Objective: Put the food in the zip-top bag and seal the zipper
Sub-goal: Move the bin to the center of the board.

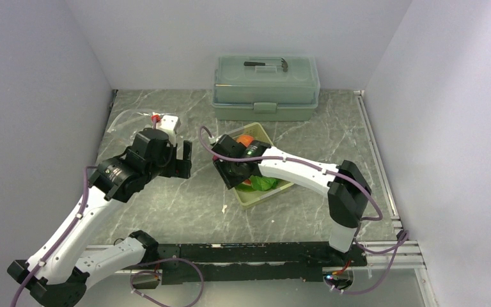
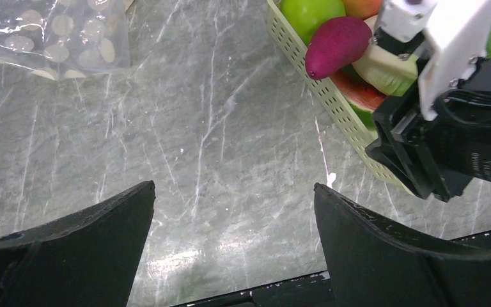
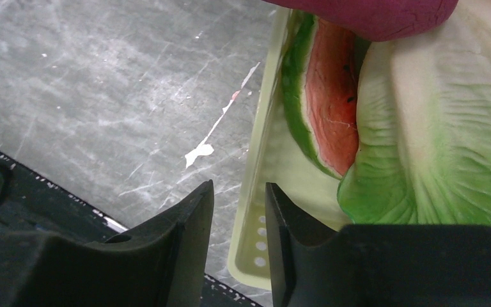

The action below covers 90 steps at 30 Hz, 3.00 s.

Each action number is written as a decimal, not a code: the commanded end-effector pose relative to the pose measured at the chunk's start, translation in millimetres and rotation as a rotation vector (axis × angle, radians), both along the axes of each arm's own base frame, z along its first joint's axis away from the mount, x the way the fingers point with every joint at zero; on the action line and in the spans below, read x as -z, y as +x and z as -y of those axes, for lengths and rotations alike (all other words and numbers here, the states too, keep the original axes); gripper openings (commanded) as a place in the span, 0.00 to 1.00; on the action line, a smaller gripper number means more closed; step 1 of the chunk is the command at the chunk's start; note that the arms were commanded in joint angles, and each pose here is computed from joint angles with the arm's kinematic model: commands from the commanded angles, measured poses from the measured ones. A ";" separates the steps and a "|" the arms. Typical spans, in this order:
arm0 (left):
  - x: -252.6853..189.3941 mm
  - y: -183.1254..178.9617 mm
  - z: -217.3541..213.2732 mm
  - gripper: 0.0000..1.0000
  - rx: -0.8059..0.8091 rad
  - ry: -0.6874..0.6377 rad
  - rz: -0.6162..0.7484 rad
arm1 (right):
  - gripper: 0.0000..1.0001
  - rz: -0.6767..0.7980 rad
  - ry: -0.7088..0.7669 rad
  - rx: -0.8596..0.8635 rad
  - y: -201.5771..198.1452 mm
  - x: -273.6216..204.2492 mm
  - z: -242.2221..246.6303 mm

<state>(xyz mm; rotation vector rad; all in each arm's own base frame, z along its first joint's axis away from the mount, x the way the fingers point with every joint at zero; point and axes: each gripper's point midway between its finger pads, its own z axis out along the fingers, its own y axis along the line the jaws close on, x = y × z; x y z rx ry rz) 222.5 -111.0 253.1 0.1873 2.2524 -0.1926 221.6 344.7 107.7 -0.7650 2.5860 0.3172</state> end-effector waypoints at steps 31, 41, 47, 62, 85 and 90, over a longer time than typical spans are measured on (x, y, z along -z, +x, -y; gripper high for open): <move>-17.7 1.0 14.9 0.99 0.043 -0.085 0.043 | 0.00 0.067 -0.112 0.215 11.3 19.9 35.7; -17.8 4.5 20.2 0.99 0.055 -0.094 0.042 | 0.00 0.101 -0.131 0.364 3.3 11.6 83.7; -15.5 6.5 22.5 0.99 0.057 -0.097 0.040 | 0.00 0.124 -0.165 0.462 8.8 10.6 123.1; -13.5 7.1 20.5 0.99 0.038 -0.087 0.023 | 0.00 0.127 -0.199 0.512 29.7 21.7 161.8; -15.5 34.5 9.0 0.99 -0.087 0.006 0.030 | 0.70 0.224 -0.074 0.483 43.8 -47.7 153.9; -28.2 50.3 -1.2 0.99 -0.155 0.052 0.070 | 0.80 0.254 -0.016 0.448 45.1 -76.3 148.3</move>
